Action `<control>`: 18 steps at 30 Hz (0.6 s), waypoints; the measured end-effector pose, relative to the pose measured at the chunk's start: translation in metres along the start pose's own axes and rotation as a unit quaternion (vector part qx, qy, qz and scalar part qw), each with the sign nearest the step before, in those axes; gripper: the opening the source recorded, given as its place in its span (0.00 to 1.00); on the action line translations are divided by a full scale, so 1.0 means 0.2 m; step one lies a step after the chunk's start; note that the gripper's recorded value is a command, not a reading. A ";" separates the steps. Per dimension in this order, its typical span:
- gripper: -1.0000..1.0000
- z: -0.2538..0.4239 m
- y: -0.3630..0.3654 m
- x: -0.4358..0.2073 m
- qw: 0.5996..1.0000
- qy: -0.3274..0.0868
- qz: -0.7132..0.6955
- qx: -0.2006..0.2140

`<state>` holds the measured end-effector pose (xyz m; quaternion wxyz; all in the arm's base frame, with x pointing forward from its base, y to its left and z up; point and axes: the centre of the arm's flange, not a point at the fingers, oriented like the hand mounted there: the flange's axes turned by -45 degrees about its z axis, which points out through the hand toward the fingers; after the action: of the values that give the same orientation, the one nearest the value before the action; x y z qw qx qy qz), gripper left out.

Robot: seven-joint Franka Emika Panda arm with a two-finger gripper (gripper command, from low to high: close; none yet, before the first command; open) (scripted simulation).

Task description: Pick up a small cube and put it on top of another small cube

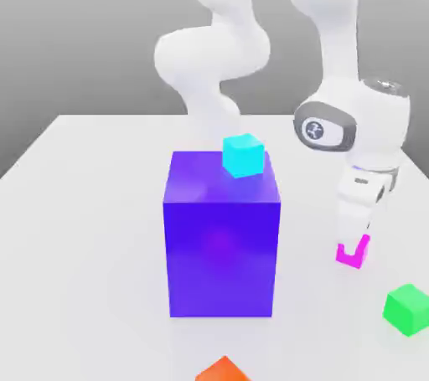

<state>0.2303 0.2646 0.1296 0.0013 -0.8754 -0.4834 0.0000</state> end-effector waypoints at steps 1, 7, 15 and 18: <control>0.00 0.00 0.00 0.00 1.000 0.000 0.000 0.000; 0.00 0.00 0.00 0.00 1.000 0.000 0.000 -0.001; 0.00 -0.30 0.01 0.02 1.000 0.000 0.001 -0.001; 0.00 -0.36 0.12 0.15 1.000 0.000 0.014 0.002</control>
<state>0.2660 0.2775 0.2020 0.0032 -0.8822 -0.4708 0.0007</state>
